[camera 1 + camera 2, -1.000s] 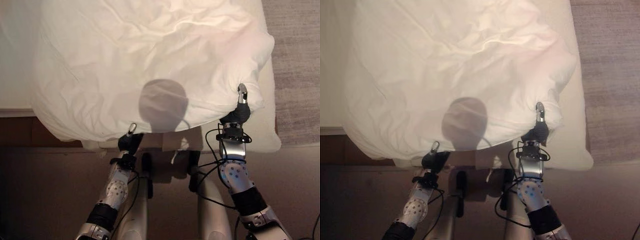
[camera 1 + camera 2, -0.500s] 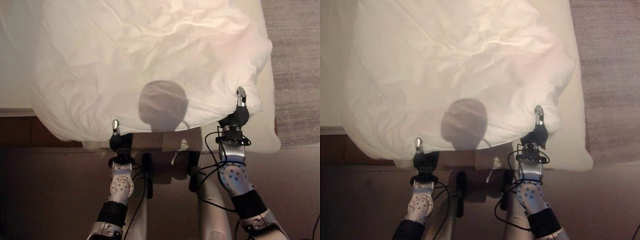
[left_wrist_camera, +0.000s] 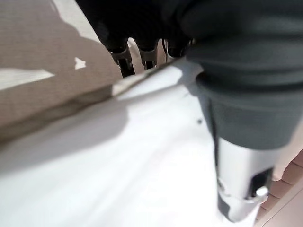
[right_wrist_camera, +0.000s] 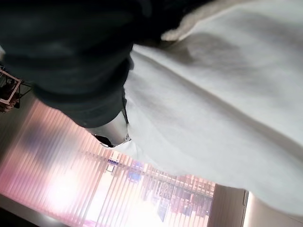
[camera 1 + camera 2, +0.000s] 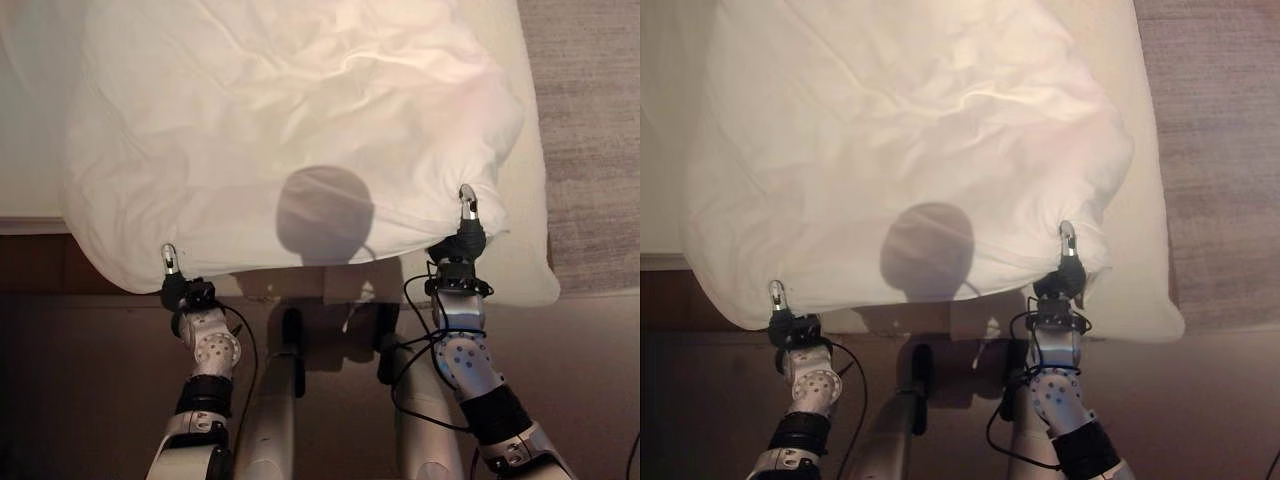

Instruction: Make the bed

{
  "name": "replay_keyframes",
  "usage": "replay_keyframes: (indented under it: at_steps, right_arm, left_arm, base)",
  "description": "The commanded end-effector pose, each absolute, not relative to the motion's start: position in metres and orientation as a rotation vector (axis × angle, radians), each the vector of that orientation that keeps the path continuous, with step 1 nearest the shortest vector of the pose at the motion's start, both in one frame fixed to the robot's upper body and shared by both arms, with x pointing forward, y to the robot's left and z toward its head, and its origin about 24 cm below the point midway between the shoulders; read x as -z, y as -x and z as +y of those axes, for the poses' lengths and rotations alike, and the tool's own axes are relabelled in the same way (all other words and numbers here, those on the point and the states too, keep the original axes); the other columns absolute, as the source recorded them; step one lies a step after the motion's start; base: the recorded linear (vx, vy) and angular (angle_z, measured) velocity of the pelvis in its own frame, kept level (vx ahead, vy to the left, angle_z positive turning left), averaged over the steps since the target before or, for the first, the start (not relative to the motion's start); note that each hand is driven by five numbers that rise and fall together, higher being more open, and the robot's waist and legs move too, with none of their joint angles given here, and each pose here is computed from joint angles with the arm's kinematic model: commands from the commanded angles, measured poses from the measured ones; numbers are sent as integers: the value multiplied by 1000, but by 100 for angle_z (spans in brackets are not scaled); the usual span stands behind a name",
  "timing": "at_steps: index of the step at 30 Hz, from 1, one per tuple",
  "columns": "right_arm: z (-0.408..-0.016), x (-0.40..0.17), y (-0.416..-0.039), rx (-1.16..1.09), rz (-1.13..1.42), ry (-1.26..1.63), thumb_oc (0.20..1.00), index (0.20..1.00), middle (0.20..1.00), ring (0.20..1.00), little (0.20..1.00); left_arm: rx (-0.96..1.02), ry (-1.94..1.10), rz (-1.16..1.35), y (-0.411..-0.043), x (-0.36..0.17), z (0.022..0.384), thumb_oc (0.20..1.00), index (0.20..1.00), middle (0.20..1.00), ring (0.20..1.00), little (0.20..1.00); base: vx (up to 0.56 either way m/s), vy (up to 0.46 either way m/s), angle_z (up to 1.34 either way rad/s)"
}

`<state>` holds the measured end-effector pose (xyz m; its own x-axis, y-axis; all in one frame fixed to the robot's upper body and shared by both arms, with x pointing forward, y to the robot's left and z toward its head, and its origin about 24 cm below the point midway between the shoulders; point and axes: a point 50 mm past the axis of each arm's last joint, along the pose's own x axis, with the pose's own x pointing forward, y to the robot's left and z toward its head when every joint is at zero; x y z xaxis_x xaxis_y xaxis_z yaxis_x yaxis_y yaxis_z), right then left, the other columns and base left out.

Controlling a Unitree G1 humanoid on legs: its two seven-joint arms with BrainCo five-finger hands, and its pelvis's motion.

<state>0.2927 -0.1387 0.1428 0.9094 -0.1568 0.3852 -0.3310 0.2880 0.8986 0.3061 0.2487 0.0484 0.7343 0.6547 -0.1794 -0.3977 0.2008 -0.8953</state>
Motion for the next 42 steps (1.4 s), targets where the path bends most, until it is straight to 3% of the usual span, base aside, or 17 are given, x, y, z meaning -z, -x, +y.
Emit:
replay_keyframes:
  at_steps: [1,14,25,32,42]
  right_arm:
    - [-169,-171,-275,-97,-703,-1274,200,200,200,200,200]
    - [-170,-159,-275,-40,-652,-1274,200,200,200,200,200]
    - [-217,-112,-272,237,-510,-1034,200,200,200,200,200]
    - [-235,-82,-272,451,-408,-975,200,200,200,200,200]
    - [-239,-52,-267,538,-305,-947,200,200,200,200,200]
  left_arm:
    - [-1011,1036,-465,-278,-66,327,200,200,200,200,200]
    - [-941,1008,-501,-276,-73,313,200,200,200,200,200]
    - [-832,981,-534,-256,-72,289,200,200,200,200,200]
    - [-753,914,-593,-263,-93,288,200,200,200,200,200]
    - [-527,770,-626,-274,-115,268,200,200,200,200,200]
  base:
    - [0,0,0]
    - [19,-48,-5]
    - [-9,-111,22]
    - [-45,378,7]
    - [43,609,20]
